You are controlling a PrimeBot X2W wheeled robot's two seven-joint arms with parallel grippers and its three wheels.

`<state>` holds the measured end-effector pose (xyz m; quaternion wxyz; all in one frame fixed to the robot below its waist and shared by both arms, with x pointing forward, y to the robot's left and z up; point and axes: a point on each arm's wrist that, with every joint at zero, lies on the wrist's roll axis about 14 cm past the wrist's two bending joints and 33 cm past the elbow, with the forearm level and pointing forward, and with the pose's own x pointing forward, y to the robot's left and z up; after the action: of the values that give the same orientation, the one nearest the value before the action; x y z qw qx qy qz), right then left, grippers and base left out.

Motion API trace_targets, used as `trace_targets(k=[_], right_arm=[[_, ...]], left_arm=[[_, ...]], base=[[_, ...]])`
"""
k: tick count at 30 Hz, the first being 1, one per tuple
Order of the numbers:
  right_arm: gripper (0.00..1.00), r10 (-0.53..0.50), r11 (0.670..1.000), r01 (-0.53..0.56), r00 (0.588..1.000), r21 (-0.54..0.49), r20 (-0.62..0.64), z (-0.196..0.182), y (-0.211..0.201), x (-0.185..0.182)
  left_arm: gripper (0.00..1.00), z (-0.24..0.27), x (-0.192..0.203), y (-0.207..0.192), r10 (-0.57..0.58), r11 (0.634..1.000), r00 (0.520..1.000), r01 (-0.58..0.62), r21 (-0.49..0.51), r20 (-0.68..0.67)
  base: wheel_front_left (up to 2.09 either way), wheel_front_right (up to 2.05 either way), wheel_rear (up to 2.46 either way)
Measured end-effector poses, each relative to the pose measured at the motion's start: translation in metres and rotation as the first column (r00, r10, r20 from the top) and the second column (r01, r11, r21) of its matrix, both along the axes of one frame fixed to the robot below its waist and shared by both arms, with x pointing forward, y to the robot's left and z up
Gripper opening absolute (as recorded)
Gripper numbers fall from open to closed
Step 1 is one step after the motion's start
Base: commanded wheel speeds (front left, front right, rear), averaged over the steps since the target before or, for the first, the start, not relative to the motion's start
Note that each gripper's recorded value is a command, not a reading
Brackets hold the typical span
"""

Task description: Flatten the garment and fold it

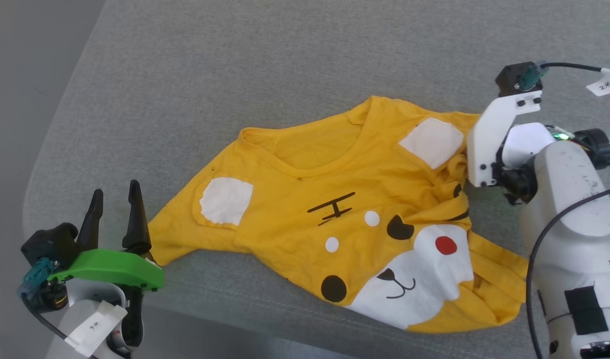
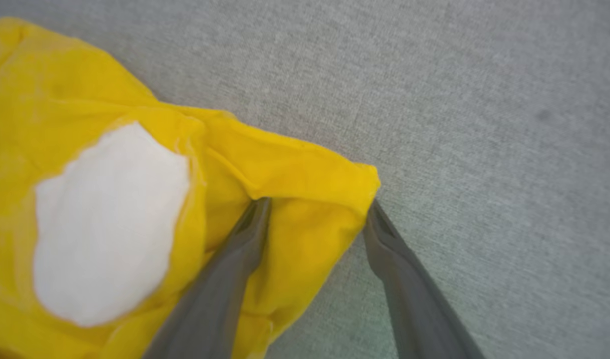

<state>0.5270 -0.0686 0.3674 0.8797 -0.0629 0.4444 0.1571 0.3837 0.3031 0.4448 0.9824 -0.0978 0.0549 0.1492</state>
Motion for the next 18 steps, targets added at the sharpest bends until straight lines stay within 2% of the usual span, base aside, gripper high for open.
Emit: trace_targets(k=[2,5,7,9,12,14,18], right_arm=[[0.0,-0.016,0.999,0.014,0.999,0.05,0.044,0.008,0.003,0.003],[0.0,-0.097,0.985,0.073,0.984,0.157,0.151,0.035,-0.002,0.015],[0.0,-0.173,0.974,0.125,0.949,0.189,0.263,0.068,-0.023,0.028],[0.0,-0.241,0.963,0.187,0.916,0.193,0.319,0.088,-0.051,0.029],[0.0,-0.347,0.938,0.317,0.885,0.142,0.312,0.09,-0.106,0.004],[0.0,-0.43,0.902,0.42,0.864,0.095,0.262,0.078,-0.148,-0.027],[0.0,-0.55,0.833,0.554,0.824,0.014,0.133,0.048,-0.199,-0.091]], left_arm=[[1.0,-0.001,0.002,-0.002,-0.006,1.0,1.0,0.006,-0.002,0.0],[1.0,0.002,0.006,-0.009,-0.025,1.0,1.0,0.025,-0.012,0.013],[1.0,0.008,0.009,-0.013,-0.037,0.999,0.999,0.037,-0.015,0.038],[1.0,0.014,0.012,-0.017,-0.048,0.999,0.997,0.048,-0.012,0.056],[1.0,0.019,0.014,-0.026,-0.073,0.997,0.995,0.074,-0.011,0.073],[1.0,0.02,0.016,-0.033,-0.092,0.995,0.993,0.094,-0.014,0.079],[1.0,0.023,0.022,-0.047,-0.128,0.991,0.987,0.131,-0.024,0.095]], base=[[0.0,0.0,0.0],[0.0,0.0,0.0],[0.0,0.0,0.0],[0.0,0.0,0.0],[0.0,0.0,0.0],[0.0,0.0,0.0],[0.0,0.0,0.0]])
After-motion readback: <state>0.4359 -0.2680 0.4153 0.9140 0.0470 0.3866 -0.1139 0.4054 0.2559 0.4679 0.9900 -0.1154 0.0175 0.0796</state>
